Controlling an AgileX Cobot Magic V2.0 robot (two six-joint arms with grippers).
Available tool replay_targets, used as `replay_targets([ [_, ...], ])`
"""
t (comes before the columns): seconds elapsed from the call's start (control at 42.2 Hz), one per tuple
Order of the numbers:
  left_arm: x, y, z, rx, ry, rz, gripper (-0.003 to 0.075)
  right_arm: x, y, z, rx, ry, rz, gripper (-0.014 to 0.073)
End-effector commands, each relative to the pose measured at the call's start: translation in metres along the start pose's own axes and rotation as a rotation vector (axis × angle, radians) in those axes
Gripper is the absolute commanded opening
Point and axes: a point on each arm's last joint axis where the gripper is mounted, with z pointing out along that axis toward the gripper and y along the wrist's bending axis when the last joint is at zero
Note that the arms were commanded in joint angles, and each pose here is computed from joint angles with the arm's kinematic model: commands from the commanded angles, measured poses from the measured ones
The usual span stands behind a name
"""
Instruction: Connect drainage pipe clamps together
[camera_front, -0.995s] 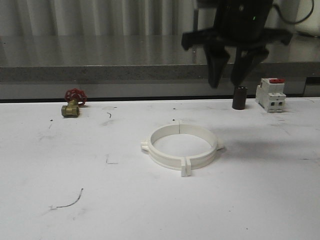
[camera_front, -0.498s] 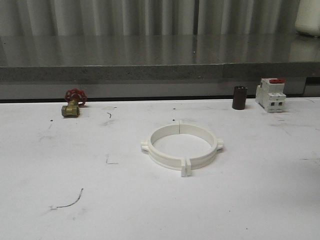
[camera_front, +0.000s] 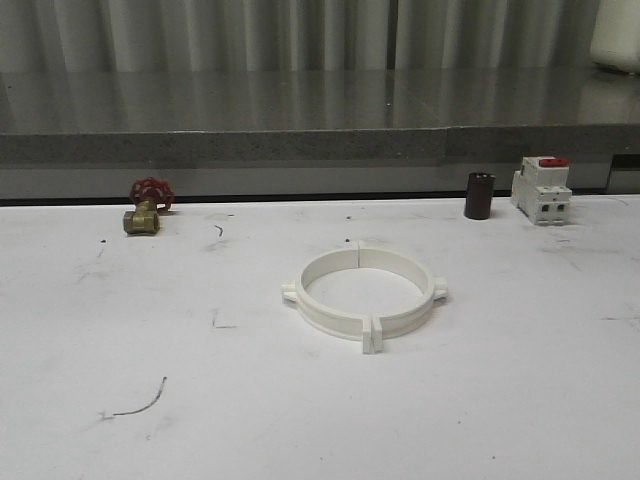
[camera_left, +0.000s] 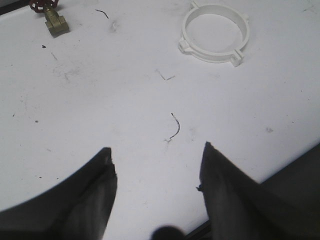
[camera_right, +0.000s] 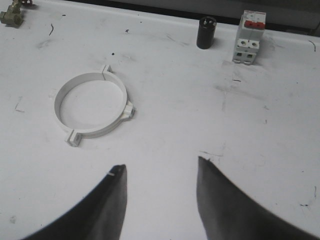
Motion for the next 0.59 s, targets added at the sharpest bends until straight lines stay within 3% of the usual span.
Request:
replay_targets([
  [0.0,-0.012,-0.001,-0.006,0.008,-0.091,-0.012,0.0363,-0.004,-0.001,-0.017,0.01,-0.139,-0.005,0.0363],
  [0.569,-0.012,-0.001,-0.006,0.008,-0.091,-0.012,0.0363,0.007,-0.002,-0.023,0.012,-0.133,-0.009,0.0353],
])
